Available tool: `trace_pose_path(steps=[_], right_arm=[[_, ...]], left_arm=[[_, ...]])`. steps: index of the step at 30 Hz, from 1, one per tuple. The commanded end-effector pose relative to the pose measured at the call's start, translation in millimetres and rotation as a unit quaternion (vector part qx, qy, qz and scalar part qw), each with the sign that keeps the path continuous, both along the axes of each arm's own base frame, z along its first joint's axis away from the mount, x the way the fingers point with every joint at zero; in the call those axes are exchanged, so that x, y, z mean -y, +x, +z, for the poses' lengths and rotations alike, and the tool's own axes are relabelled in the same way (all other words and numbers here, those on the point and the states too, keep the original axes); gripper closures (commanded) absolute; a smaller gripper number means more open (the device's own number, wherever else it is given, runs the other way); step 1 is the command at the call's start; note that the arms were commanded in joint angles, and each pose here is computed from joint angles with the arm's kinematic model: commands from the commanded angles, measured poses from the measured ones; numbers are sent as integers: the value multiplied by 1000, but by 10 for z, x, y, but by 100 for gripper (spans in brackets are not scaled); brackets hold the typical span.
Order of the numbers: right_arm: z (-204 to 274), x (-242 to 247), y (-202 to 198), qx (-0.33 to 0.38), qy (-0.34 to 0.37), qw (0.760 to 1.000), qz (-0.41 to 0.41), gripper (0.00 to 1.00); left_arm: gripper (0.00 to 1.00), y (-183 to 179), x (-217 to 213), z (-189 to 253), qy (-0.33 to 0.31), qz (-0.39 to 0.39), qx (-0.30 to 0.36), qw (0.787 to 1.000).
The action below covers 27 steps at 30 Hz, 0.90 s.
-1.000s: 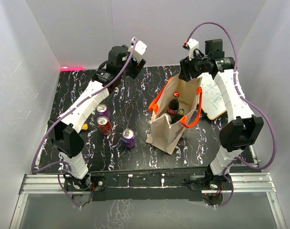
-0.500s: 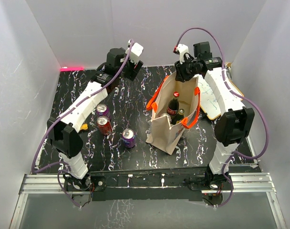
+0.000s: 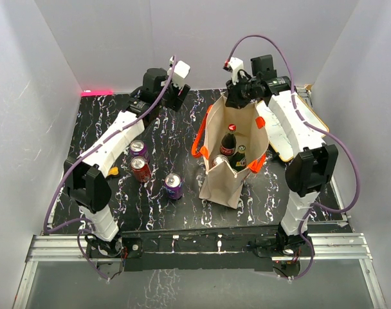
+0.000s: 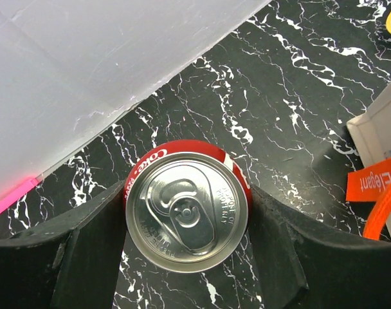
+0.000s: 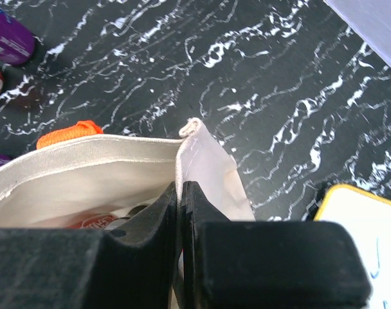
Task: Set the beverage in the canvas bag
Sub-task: Move the canvas bag to the center of the board.
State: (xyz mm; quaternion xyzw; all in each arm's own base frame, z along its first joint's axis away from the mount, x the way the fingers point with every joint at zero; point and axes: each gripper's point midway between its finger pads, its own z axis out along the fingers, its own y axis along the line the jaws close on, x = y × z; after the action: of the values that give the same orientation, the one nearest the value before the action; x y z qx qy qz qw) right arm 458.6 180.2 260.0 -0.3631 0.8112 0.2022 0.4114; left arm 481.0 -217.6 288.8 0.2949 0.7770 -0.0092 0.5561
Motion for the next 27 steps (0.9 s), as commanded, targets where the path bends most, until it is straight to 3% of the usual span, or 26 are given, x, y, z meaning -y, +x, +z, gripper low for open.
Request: trace_pose_path(steps=[1,18,27], right_arm=[[439,-438,82,56,64,995,53,92],[427,-1210,229,70,86,990,88,91],[672,-1030,224,116,59,990,61,42]], left_arm=[[100,-30,-112,750,-51,11,92,994],[100,36,-506,620,-64,58,76,993],[100,113,-428,647,-69,44,75,994]])
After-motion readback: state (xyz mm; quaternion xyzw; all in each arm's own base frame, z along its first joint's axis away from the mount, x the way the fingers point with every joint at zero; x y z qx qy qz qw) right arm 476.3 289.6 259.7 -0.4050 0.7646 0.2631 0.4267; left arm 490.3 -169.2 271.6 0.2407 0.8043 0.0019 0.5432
